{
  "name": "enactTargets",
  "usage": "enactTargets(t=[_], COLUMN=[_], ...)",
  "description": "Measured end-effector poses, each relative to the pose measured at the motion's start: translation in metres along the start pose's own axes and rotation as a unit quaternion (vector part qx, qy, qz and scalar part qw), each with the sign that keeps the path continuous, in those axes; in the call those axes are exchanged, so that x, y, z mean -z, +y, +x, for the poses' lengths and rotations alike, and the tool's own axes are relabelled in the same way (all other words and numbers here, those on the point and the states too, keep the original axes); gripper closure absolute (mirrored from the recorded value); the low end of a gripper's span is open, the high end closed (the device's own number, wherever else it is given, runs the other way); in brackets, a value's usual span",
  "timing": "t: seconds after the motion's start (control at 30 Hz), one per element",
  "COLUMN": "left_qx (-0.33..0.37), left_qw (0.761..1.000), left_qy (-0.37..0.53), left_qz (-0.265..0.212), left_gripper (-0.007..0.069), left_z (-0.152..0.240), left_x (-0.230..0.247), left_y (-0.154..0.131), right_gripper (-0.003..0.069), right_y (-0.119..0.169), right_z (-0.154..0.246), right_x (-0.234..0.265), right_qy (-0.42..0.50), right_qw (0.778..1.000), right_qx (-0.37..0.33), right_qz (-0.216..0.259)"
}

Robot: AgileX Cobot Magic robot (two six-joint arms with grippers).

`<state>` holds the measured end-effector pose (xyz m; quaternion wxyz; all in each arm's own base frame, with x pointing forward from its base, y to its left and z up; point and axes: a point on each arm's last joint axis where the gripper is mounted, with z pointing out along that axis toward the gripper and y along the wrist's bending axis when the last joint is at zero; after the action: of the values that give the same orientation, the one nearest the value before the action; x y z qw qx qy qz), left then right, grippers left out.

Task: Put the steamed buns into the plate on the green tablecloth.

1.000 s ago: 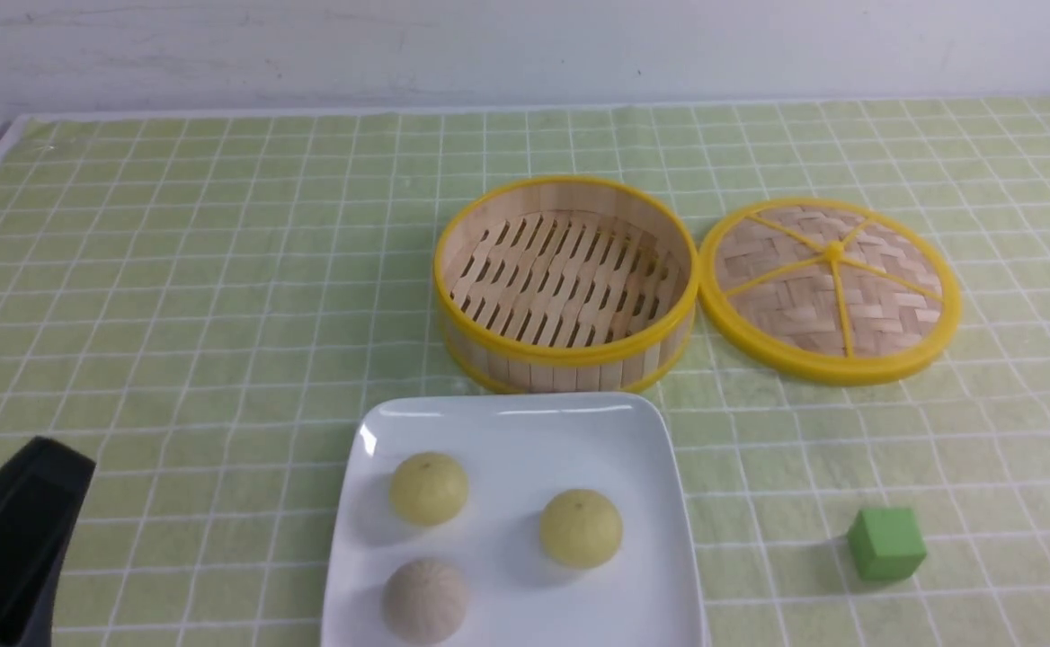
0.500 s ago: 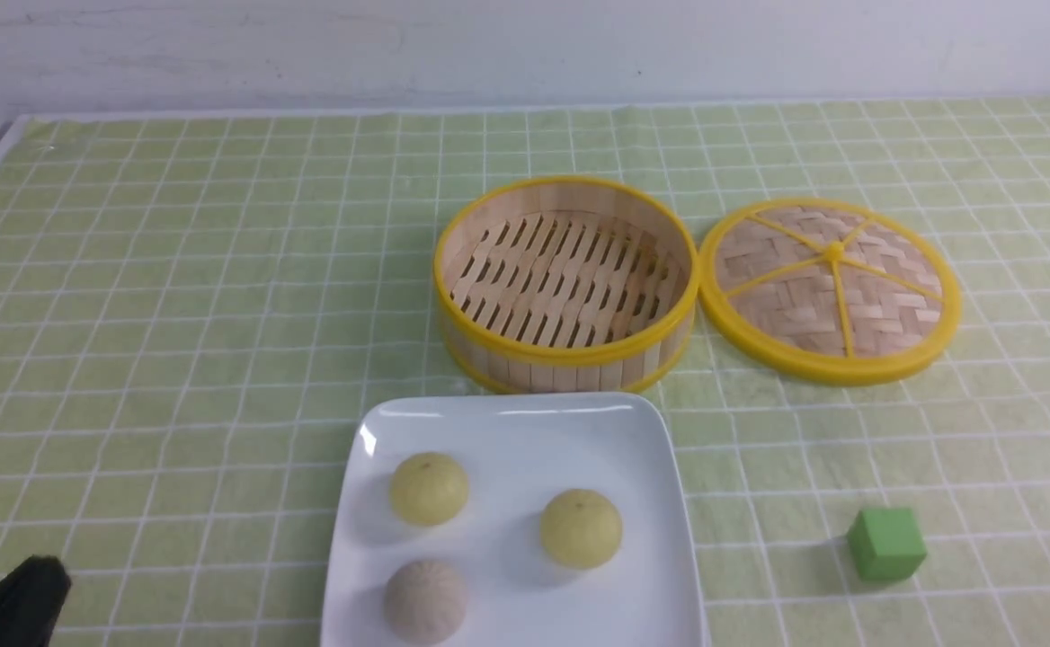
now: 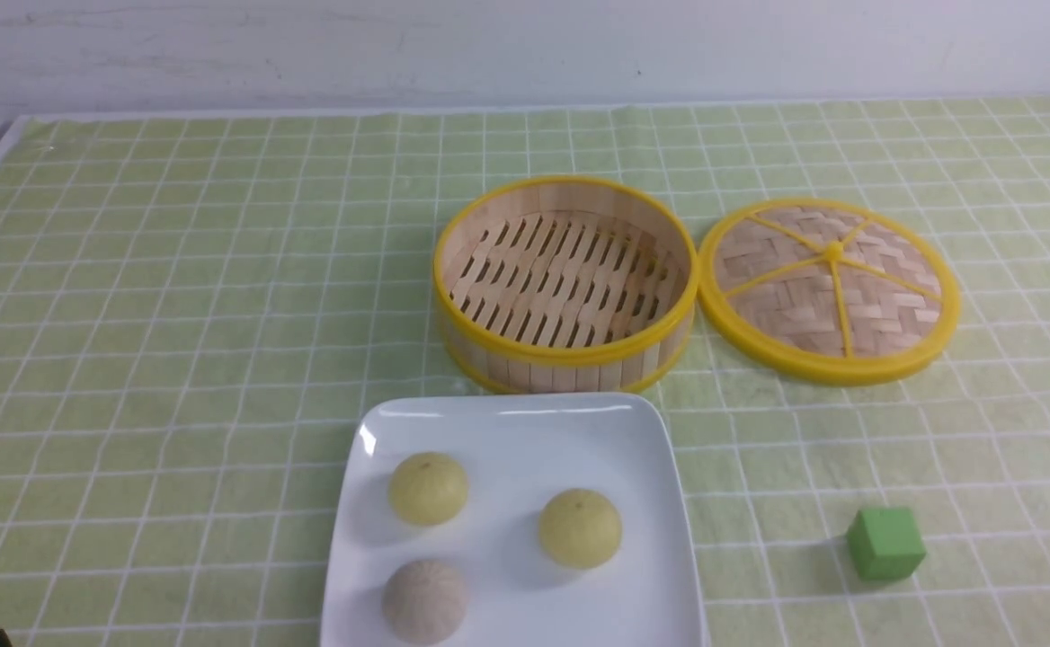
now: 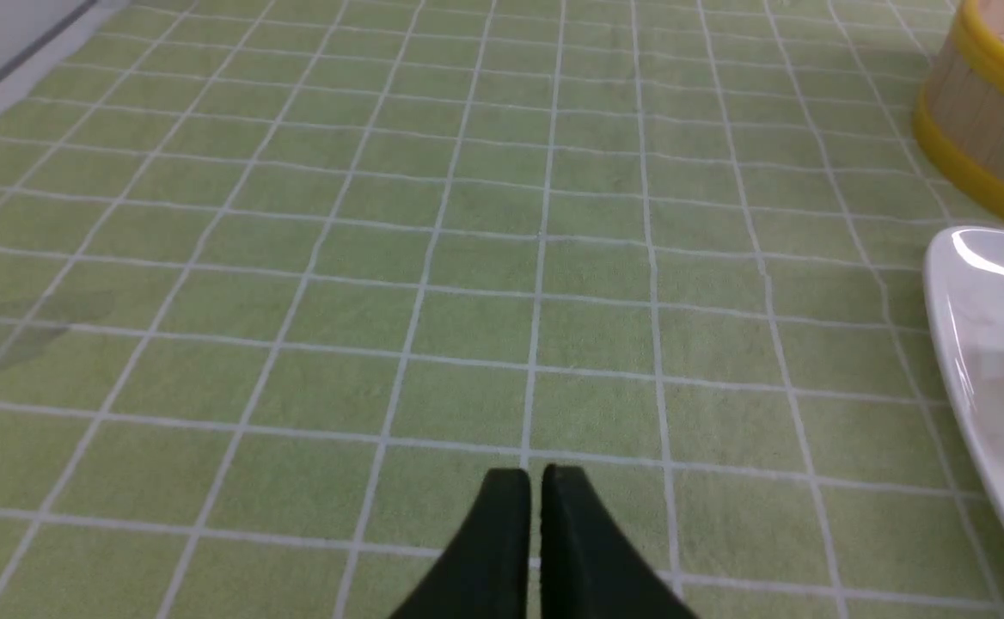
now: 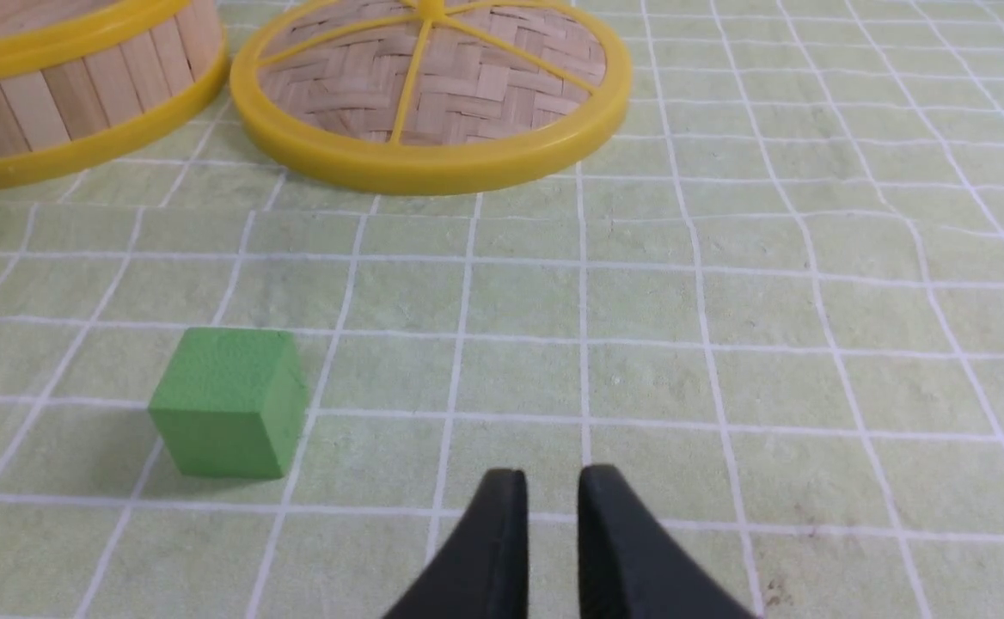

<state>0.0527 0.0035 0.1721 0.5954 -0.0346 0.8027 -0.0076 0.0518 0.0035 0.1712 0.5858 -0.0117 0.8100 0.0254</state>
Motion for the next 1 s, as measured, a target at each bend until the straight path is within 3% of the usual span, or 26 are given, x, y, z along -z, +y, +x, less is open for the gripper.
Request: enactTargets(t=[1.0], left_qx=[-0.002], left_qw=[1.0], left_qy=[0.0], left_qz=[-0.001], left_gripper=[0.055], left_z=[0.0], left_x=[0.0], left_y=[0.0001], right_gripper=[0.0508], right_y=[0.0], right_z=[-0.0003], right_x=[0.0001], right_qy=[0.0], right_qw=[1.0], right_qx=[0.0], right_qz=[0.0])
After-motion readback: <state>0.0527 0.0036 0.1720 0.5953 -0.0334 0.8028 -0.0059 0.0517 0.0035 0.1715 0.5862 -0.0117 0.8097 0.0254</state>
